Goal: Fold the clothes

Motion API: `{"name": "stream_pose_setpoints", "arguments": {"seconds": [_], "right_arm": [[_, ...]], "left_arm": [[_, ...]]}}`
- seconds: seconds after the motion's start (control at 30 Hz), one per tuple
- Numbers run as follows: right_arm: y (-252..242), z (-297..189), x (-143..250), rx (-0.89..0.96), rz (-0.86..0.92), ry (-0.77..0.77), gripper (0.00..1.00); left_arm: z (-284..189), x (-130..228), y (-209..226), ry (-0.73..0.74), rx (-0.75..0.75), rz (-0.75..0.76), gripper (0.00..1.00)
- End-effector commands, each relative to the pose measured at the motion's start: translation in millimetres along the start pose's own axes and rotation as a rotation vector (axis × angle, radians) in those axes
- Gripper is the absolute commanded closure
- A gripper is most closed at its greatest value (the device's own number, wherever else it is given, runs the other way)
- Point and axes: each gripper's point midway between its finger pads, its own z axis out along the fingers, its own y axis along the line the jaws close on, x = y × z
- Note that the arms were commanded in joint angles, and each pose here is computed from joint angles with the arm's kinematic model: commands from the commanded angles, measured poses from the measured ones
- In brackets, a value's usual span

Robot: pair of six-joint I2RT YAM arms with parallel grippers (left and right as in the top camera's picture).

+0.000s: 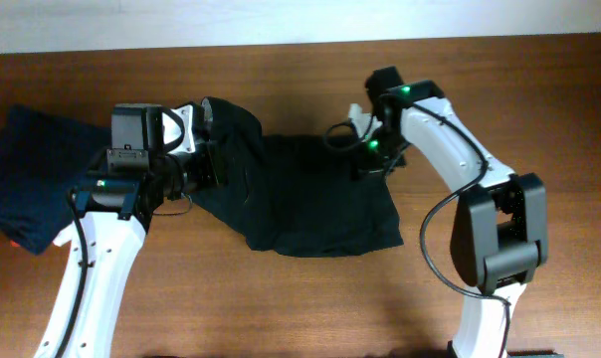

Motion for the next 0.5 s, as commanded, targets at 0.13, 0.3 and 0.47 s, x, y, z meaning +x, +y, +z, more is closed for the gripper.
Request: {"name": "stream_pose_setpoints", "arguments": {"seconds": [0.13,0.3,0.47], "right_arm": [[-54.6,40.8,52.9,0.091,0.094,0.130,0.79],[-43.9,68.1,82.0,0.058,0.083,0.201,0.79],[-39.9,77.5,93.0,0.033,0.113,0.222,0.79]], "left_arm": [[-3.3,-8.7,-26.6,-0.037,0.050,0.004,0.99],[31.4,-2.4,-55.9,0.007,0.113,-0.011,0.99],[70.8,19.5,-106.6,0.066,0.207,0.017,0.99]]}}
